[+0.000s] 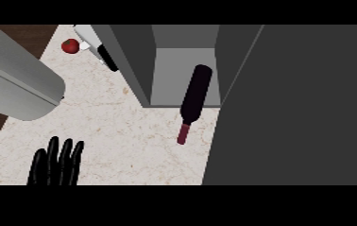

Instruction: Pick up the wine, place it into the cabinet and close the cabinet

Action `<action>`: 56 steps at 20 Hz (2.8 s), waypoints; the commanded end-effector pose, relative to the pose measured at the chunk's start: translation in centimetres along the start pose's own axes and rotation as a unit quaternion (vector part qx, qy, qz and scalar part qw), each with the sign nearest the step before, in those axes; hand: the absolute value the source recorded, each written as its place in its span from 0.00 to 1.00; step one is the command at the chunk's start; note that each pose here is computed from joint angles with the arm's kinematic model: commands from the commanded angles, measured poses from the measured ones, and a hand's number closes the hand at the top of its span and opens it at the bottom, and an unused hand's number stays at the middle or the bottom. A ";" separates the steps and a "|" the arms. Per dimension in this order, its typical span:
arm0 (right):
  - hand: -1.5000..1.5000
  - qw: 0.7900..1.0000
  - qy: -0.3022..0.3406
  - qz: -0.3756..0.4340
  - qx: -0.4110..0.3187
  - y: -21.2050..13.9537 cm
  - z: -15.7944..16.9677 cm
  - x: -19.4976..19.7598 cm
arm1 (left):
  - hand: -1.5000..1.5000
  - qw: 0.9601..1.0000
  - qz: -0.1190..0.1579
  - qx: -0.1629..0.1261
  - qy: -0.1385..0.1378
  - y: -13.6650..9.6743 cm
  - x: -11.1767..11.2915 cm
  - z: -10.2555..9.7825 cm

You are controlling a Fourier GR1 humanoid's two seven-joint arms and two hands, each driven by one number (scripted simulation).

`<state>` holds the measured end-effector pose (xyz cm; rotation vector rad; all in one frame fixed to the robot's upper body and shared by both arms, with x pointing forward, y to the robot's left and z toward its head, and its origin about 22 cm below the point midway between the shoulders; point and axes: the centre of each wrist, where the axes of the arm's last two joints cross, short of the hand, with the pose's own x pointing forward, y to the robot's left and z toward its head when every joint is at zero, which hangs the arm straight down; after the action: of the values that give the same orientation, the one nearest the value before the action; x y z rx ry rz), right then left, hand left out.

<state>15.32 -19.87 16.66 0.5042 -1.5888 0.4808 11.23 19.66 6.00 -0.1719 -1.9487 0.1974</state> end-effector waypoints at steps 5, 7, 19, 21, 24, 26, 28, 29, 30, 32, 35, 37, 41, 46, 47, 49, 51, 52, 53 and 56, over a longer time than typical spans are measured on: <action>1.00 0.991 -0.053 0.013 0.126 4.3 1.8 2.9 | 0.00 1.000 -0.006 0.014 -0.015 4.0 2.5 -1.0; 1.00 0.989 -0.046 0.007 0.144 5.3 2.6 3.0 | 0.00 1.000 -0.004 0.019 -0.014 5.5 3.3 -1.5; 1.00 0.985 -0.044 -0.033 0.161 11.2 0.5 2.8 | 0.00 0.999 -0.020 0.023 -0.009 9.2 4.4 -2.3; 1.00 0.987 -0.053 -0.021 0.152 12.4 -0.5 2.1 | 0.00 1.000 -0.021 0.020 -0.006 10.2 4.2 -2.5; 1.00 0.989 -0.064 -0.012 0.136 12.5 -1.2 2.8 | 0.00 1.000 -0.016 0.010 -0.002 10.5 4.1 -2.4; 1.00 0.988 -0.071 0.001 0.139 13.3 -1.2 2.8 | 0.00 1.000 -0.015 0.010 -0.003 10.9 5.1 -3.1; 1.00 0.988 -0.082 0.010 0.130 13.3 -1.8 2.8 | 0.00 1.000 -0.001 0.009 -0.003 11.3 6.0 -3.5; 1.00 0.989 -0.084 0.015 0.122 13.4 -2.0 3.0 | 0.00 1.000 -0.009 0.009 0.008 11.7 5.1 -3.1; 1.00 0.989 -0.094 0.025 0.113 13.8 -3.2 2.0 | 0.00 1.000 0.008 0.012 -0.006 11.4 5.0 -4.4; 1.00 0.991 -0.093 0.032 0.092 13.4 -3.6 3.1 | 0.00 1.000 0.021 -0.004 0.001 9.8 5.8 -3.0; 1.00 0.990 -0.094 0.041 0.096 13.5 -5.2 3.2 | 0.00 1.000 0.014 -0.003 -0.002 10.7 5.1 -3.3; 1.00 0.990 -0.083 0.035 0.111 13.9 -5.5 3.3 | 0.00 1.000 0.018 -0.009 0.000 10.1 5.1 -4.2; 1.00 0.992 -0.081 0.017 0.099 13.0 -8.1 4.6 | 0.00 1.000 0.026 -0.008 0.007 10.2 4.3 -3.4; 1.00 0.991 -0.086 0.021 0.096 13.3 -12.6 5.9 | 0.00 0.999 0.035 -0.001 0.001 9.5 3.6 -4.6; 1.00 0.993 -0.086 0.023 0.082 13.5 -13.5 6.8 | 0.00 1.000 0.030 0.004 0.001 9.3 3.7 -5.0; 1.00 0.991 -0.097 0.041 0.083 14.5 -14.4 8.3 | 0.00 1.000 0.026 0.012 -0.001 9.5 4.2 -4.7; 1.00 0.992 -0.101 0.046 0.058 13.5 -18.0 6.6 | 0.00 1.000 0.030 0.004 0.003 9.0 4.0 -4.3; 1.00 0.993 -0.095 0.043 0.056 13.1 -18.8 9.0 | 0.00 1.000 0.023 0.012 -0.013 8.5 4.4 -5.2; 1.00 0.992 -0.101 0.045 0.060 13.4 -19.4 8.5 | 0.00 1.000 0.029 0.006 0.000 10.8 3.1 -5.1; 1.00 0.985 -0.127 0.108 0.037 12.7 -21.7 9.1 | 0.00 0.999 0.029 0.011 0.007 9.2 2.7 -4.6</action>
<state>22.25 1.53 25.95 0.5416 -1.8203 0.6383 14.39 29.93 9.06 -0.2164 -1.9384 0.2437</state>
